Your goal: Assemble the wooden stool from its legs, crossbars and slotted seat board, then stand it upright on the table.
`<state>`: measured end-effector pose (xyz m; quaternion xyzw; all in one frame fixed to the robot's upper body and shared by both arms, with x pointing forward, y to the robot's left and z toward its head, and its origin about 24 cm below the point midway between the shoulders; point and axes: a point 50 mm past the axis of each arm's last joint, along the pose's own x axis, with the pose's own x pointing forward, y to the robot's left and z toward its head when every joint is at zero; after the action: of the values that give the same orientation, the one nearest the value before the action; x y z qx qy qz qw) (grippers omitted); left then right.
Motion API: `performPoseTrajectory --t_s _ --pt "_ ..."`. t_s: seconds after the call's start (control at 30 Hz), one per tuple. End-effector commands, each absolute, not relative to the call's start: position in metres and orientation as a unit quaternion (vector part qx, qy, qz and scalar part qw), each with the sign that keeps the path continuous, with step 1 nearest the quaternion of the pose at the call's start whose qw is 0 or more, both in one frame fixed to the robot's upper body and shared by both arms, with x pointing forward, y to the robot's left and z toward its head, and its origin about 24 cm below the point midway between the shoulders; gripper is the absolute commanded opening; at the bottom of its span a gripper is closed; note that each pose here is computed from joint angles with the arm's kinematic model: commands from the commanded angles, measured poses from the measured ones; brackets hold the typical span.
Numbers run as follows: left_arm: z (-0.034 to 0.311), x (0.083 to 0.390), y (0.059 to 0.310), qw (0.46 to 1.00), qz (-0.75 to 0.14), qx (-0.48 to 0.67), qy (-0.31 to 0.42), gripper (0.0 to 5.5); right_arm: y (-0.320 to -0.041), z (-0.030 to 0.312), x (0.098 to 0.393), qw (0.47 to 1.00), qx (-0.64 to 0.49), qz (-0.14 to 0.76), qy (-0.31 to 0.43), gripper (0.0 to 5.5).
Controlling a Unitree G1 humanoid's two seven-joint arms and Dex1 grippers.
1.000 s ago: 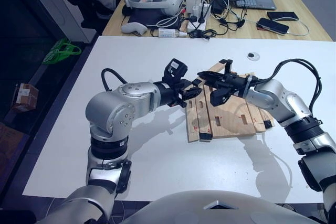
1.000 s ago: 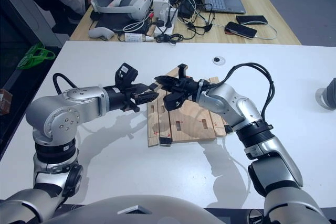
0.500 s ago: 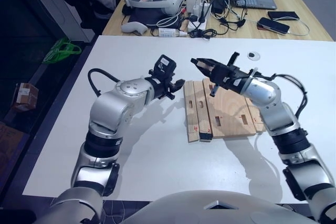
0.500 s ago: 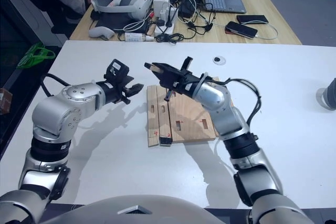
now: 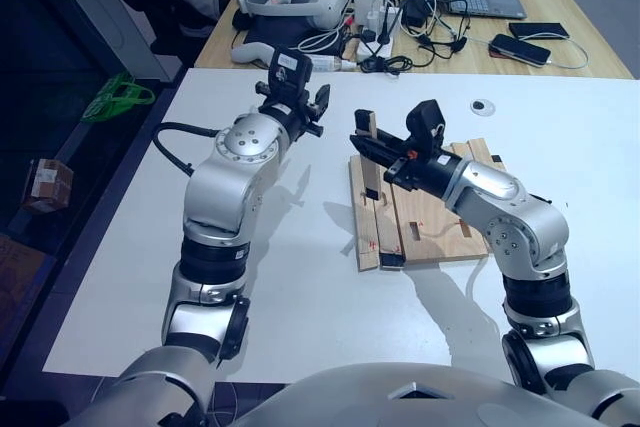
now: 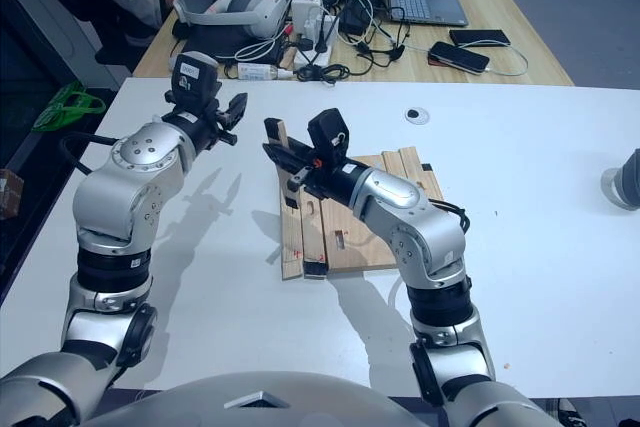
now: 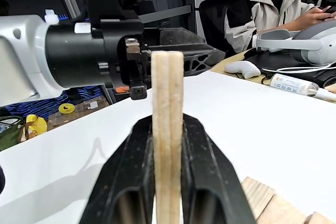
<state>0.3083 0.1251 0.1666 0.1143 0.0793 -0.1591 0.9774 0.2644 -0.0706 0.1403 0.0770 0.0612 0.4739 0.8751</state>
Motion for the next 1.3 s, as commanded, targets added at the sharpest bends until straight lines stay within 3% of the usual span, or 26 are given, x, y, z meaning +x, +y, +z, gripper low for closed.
performPoseTrajectory --t_s 0.03,0.8,1.13,1.3 --pt "0.164 0.305 0.115 0.972 -0.183 0.115 0.087 2.26 -0.069 0.138 0.266 0.875 0.070 0.474 0.066 0.38" --pt "0.174 0.296 0.088 0.960 -0.257 0.026 0.113 2.26 -0.043 0.131 0.290 0.874 0.044 0.481 0.054 0.38" --pt "0.172 0.286 0.077 0.946 -0.299 0.037 0.117 2.26 -0.026 0.139 0.310 0.871 0.038 0.489 0.038 0.38" --pt "0.173 0.292 0.083 0.954 -0.275 0.039 0.109 2.26 -0.049 0.140 0.314 0.888 0.027 0.457 0.032 0.38"
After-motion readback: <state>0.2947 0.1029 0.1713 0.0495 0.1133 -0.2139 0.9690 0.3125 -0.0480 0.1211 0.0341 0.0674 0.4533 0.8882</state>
